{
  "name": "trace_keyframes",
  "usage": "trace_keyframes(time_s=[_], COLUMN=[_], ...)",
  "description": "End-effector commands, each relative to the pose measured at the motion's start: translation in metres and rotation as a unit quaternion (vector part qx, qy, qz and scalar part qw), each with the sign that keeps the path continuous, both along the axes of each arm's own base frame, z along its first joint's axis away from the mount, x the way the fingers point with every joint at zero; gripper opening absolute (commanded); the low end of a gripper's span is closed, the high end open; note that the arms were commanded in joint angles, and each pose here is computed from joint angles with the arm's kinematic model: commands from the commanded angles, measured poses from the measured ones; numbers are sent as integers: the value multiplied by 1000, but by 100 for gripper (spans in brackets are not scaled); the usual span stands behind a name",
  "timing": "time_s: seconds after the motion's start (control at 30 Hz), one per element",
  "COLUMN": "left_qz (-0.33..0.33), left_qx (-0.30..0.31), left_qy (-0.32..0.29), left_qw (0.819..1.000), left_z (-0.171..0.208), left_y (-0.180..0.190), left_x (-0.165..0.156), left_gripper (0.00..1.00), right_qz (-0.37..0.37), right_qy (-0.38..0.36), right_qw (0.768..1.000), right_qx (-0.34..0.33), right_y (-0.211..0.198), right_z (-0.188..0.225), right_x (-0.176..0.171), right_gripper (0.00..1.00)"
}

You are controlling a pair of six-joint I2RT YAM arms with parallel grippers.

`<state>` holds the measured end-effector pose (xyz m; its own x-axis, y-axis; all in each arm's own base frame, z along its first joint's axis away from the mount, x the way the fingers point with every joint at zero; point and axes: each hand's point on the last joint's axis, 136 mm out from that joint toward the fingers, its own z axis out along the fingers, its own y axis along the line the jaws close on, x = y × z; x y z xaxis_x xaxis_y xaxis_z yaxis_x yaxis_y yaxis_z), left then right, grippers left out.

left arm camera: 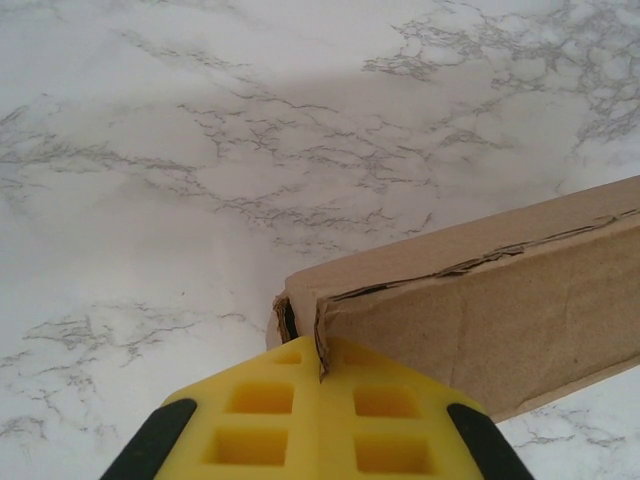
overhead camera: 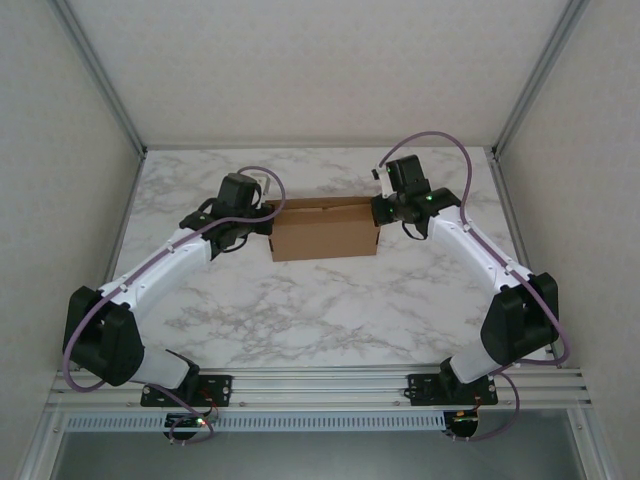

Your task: Fold the paper box

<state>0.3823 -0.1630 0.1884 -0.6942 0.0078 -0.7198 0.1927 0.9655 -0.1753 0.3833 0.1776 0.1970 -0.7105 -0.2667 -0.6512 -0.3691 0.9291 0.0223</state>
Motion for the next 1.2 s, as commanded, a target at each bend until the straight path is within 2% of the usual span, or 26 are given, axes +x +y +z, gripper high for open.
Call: trace_keyframes(time_s=[0.0, 0.17, 0.47, 0.67, 0.83, 1.07, 1.17], left_qz=[8, 6, 17, 21, 20, 11, 8], left_qx=[8, -2, -4, 2, 14, 21, 32], left_qy=[45, 39, 24, 30, 32, 36, 37], left_qw=[999, 999, 1000, 999, 999, 999, 999], left_z=[-29, -33, -41, -60, -68, -75, -79], left_y=[3, -1, -3, -5, -3, -8, -9], left_x=[-17, -27, -41, -50, -52, -60, -62], left_gripper=[0, 0, 0, 0, 0, 0, 0], right_qz=[-9, -25, -50, -49, -58, -65, -67], right_qy=[65, 67, 27, 51, 48, 31, 25], right_qw=[998, 997, 998, 997, 997, 997, 997], right_qx=[1, 8, -20, -19, -14, 13, 21], right_y=[-5, -9, -29, -26, -26, -20, -20], right_z=[-31, -40, -45, -66, -65, -44, -37], right_x=[-20, -25, -30, -36, -34, -28, -28], right_gripper=[0, 0, 0, 0, 6, 14, 23])
